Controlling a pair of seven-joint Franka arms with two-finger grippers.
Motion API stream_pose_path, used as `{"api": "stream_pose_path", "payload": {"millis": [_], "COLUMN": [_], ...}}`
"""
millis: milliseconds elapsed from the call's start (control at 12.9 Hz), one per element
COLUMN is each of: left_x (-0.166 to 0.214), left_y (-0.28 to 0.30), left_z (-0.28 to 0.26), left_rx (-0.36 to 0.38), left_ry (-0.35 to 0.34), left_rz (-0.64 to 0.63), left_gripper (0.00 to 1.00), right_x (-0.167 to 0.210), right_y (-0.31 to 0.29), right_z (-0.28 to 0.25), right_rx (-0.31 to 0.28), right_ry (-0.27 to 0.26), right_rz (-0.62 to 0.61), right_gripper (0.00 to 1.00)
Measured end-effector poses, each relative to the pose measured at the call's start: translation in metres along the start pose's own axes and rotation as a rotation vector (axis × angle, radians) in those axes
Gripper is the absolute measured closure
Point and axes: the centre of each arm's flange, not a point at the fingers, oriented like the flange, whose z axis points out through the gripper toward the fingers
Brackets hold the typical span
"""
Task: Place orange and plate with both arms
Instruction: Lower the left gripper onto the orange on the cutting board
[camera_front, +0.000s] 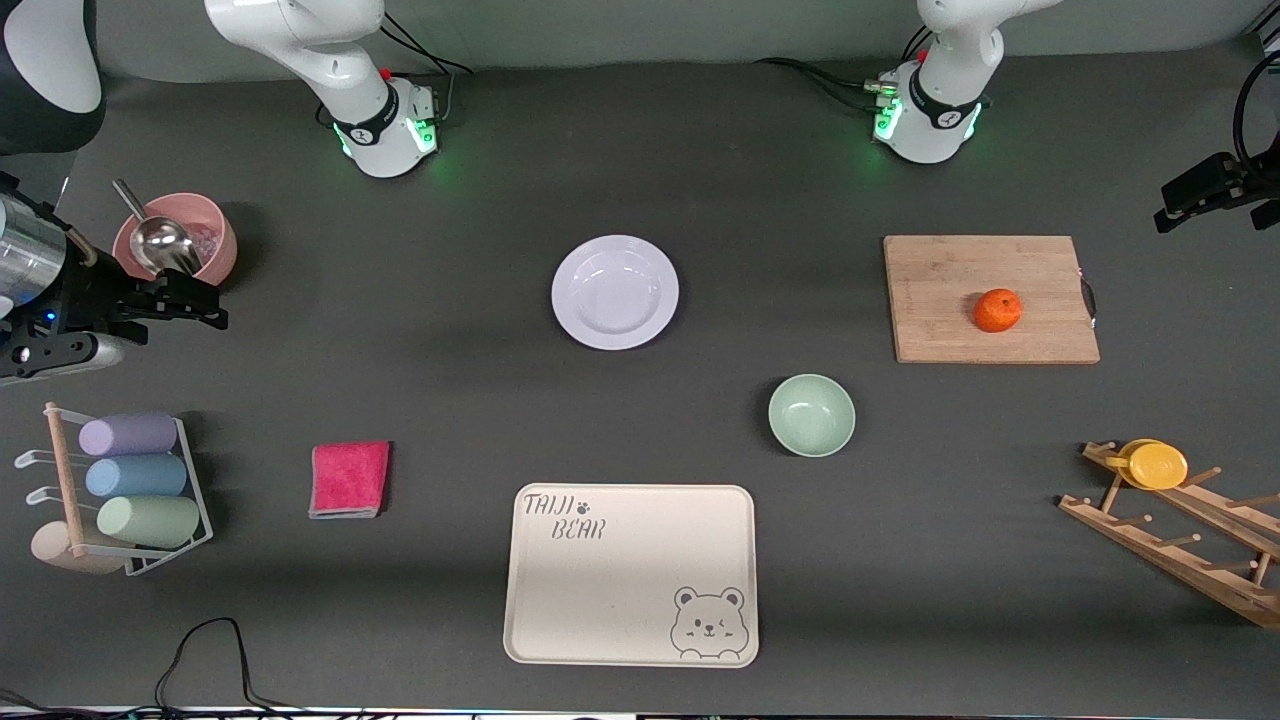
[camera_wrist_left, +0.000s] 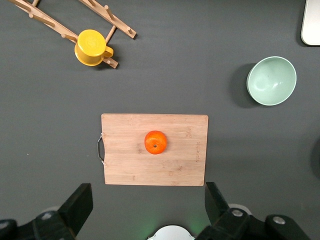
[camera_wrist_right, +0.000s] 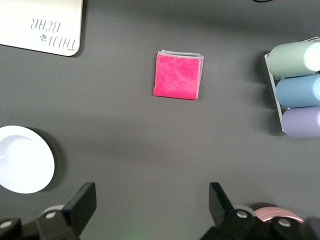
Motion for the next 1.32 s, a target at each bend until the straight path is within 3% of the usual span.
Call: {"api": "stream_pose_path", "payload": {"millis": [310,776,853,1086,1318], "left_x": [0.001,0.005,0.003,-0.015,-0.036], "left_y": [0.000,0.001,0.001,0.002,0.001], "left_z": [0.004,0.095,0.115,0.182,0.247], "left_rx": [-0.001,-0.012,-0.011,0.007,0.018], "left_ry": [-0.010,-0.153,-0.163,-0.122,-0.075], "left_rz": [0.001,0.010,0.009,0.006,0.000], "left_gripper": [0.00,0.00,0.00,0.00,0.00], "right_x": [0.004,-0.009,-0.010,-0.006,0.010], "right_y": [0.000,-0.007,-0.010,-0.025,-0.029], "right_z": [0.007,-0.003,-0.005,0.013,0.053], "right_rx": [0.002,0.029,0.057,0.216,0.289], "right_ry": [-0.013,-0.039,-0.037,-0.062,-0.097], "right_rz": [0.000,-0.006,-0.007,0.017,0.044], "right_gripper": [0.00,0.00,0.00,0.00,0.00]}}
